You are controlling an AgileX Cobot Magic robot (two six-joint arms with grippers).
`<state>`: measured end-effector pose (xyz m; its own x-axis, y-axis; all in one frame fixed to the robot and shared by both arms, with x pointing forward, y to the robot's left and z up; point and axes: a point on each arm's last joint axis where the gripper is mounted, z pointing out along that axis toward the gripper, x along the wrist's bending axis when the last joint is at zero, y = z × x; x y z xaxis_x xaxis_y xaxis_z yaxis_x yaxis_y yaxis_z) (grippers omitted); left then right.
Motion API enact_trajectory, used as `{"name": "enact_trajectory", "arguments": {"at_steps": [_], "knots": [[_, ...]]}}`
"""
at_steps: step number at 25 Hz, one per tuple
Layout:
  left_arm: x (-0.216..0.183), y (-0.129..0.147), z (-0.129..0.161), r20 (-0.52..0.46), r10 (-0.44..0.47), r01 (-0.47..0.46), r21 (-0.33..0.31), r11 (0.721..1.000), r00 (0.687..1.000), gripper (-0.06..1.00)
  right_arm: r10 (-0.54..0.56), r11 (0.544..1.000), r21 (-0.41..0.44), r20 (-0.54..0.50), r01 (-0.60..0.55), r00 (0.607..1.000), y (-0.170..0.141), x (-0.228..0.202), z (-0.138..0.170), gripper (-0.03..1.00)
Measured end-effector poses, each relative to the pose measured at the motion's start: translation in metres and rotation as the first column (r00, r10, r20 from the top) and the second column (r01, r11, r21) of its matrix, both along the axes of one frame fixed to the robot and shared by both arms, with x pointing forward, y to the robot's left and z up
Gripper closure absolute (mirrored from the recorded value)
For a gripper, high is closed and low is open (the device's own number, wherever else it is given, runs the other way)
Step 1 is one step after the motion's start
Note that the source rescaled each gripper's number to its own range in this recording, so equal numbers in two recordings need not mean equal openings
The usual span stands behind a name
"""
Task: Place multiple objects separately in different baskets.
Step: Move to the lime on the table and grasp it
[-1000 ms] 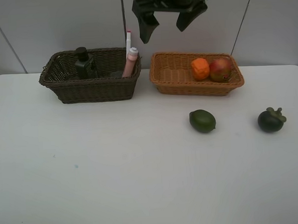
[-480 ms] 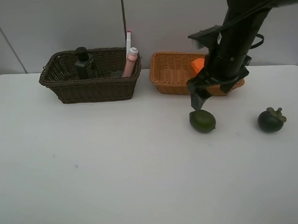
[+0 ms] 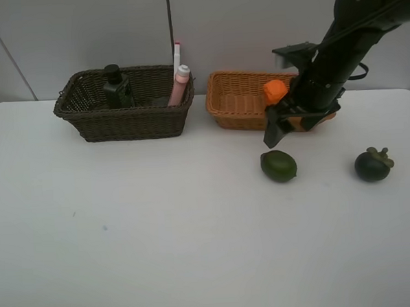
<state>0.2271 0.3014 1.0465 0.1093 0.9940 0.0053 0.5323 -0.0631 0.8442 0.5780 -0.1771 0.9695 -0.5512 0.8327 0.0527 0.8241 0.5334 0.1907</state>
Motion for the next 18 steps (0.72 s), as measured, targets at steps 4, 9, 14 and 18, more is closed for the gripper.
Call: {"name": "enact_trajectory", "arguments": {"at_steps": [4, 9, 14, 18], "knots": [[0.0, 0.0, 0.0, 0.0, 0.0, 0.0, 0.0, 1.0, 1.0, -0.06, 0.011, 0.999, -0.033, -0.047, -0.013, 0.999, -0.001, 0.001, -0.025, -0.03], [0.0, 0.0, 0.0, 0.0, 0.0, 0.0, 0.0, 1.0, 1.0, -0.06, 0.01, 0.999, -0.049, -0.068, -0.014, 0.998, 0.0, 0.007, -0.052, -0.03], [0.0, 0.0, 0.0, 0.0, 0.0, 0.0, 0.0, 1.0, 1.0, -0.06, 0.014, 0.998, -0.062, -0.069, -0.018, 0.998, 0.0, 0.011, -0.07, -0.03], [0.0, 0.0, 0.0, 0.0, 0.0, 0.0, 0.0, 1.0, 1.0, -0.06, 0.016, 0.997, -0.07, -0.074, -0.021, 0.997, 0.001, 0.014, -0.084, -0.03]]}}
